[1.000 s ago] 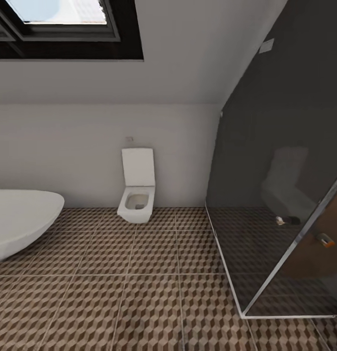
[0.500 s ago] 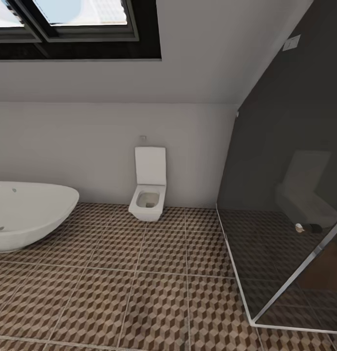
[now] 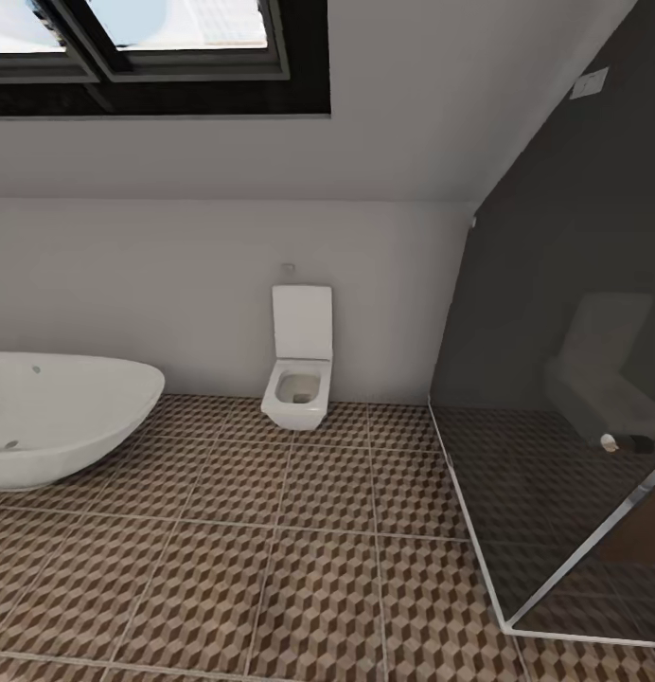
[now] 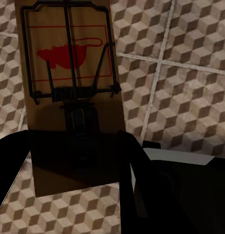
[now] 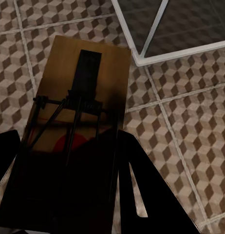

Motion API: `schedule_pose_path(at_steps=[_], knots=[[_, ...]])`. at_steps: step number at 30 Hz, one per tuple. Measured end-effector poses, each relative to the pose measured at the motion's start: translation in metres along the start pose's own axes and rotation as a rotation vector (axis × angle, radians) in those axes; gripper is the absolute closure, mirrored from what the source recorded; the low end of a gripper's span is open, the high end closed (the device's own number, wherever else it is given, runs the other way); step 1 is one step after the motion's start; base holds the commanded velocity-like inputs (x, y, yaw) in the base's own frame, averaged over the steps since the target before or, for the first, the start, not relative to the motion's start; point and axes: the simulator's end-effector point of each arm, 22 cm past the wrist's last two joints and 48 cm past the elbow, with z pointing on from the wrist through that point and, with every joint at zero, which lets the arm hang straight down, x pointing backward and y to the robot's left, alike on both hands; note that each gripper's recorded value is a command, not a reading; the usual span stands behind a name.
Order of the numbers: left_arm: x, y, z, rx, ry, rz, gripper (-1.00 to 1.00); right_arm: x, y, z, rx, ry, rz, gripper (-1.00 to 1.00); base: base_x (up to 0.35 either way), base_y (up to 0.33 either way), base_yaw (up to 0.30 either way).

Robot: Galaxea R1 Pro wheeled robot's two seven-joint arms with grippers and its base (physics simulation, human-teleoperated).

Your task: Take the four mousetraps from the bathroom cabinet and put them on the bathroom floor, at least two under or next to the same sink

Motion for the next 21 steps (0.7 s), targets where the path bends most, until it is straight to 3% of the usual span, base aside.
schedule_pose_path(at_steps=[10,21], knots=[[0.0002,0.0002,-0.0001,0.000,0.000,0.000,1.00,-0.0001,0.0001,-0.0001,0.000,-0.001,0.000,1.00,0.087,0.248,0.000],[0.0001,0.0000,-0.0001,0.000,0.000,0.000,1.00,0.0000,-0.0001,-0.0001,0.000,0.000,0.000,1.00,0.136,0.051,0.000]])
